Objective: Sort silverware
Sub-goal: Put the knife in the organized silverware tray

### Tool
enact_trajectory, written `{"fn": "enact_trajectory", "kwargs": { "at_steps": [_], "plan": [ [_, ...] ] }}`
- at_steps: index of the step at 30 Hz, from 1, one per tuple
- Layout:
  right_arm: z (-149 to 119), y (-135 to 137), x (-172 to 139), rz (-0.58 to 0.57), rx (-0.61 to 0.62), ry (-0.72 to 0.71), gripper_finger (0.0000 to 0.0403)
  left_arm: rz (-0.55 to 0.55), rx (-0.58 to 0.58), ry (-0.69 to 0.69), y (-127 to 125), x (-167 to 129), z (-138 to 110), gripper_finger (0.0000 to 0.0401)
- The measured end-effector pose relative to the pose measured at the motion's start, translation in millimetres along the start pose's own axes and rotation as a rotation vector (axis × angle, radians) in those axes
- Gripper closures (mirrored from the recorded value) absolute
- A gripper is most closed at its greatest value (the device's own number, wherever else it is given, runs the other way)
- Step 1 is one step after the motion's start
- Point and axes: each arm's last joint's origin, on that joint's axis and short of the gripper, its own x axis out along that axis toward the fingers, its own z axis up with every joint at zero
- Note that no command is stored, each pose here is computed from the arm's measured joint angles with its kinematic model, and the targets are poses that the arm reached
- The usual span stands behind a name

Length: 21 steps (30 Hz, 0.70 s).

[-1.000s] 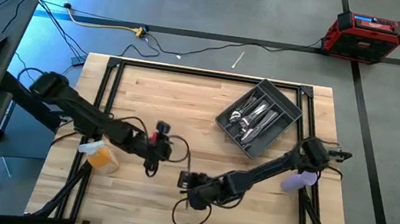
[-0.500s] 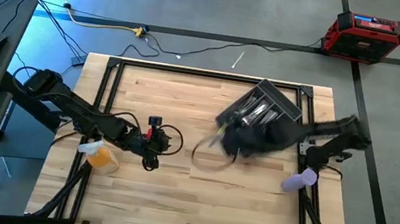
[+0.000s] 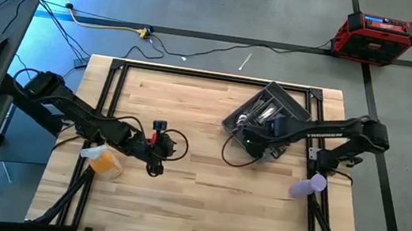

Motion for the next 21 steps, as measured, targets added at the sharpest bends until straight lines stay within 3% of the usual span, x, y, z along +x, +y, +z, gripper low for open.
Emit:
{"fn": "enact_trajectory", "kwargs": {
  "at_steps": [10, 21],
  "plan": [
    [-18.9, 20.3, 49.4, 0.106, 0.026, 0.023, 0.0398, -0.001, 0.001, 0.002, -0.1, 0.1, -0.2, 0.0304],
    [-42.6, 16.9, 72.1, 0.123, 0.125, 0.022, 0.0397, -0.001, 0.000, 0.001, -0.1, 0.1, -0.1, 0.0304]
  ]
}}
